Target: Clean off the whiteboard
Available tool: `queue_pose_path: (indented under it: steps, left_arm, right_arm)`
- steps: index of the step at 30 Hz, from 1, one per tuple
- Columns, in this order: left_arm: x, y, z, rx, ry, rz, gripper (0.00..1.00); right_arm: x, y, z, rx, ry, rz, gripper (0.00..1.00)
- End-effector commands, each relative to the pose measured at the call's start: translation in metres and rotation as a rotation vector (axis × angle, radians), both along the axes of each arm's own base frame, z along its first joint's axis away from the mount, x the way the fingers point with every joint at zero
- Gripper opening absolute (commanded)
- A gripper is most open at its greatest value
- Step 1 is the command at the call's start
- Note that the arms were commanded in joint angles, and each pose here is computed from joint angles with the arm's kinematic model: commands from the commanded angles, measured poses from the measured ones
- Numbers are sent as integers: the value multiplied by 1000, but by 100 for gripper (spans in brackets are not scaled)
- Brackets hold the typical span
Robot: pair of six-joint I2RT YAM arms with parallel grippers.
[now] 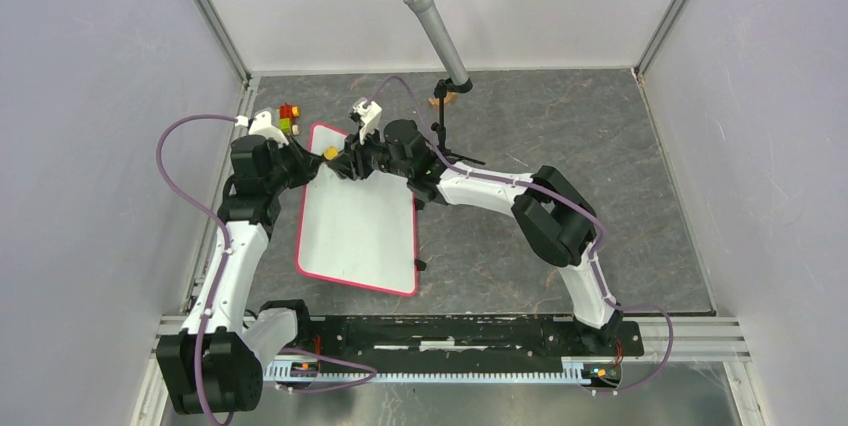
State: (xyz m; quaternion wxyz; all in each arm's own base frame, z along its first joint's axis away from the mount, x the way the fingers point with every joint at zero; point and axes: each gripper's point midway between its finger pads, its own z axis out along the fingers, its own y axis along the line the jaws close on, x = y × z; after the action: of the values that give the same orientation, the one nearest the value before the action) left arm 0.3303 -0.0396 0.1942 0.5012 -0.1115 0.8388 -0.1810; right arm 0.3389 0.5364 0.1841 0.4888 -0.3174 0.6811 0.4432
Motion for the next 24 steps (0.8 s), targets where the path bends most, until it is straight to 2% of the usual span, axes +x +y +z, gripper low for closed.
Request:
queue_pose_path:
  steps: [1,5,9,16,24]
  left_arm:
    - [-8,-10,-9,73,6,-105,2]
    - [-8,-9,-10,76,8,-99,2]
    - [-9,-9,-10,88,5,-97,2]
    - [-9,-11,-9,82,4,-104,2]
    - [-9,-12,-8,79,3,-108,2]
  right_arm:
    - [-77,7,-50,-83,116,276,28]
    - [-33,-8,-67,-102,198,123,27]
    - [10,-26,-89,-190,258,-62,27]
    - [19,-51,-123,-272,313,-162,28]
    - [16,-61,-122,-295,291,-169,28]
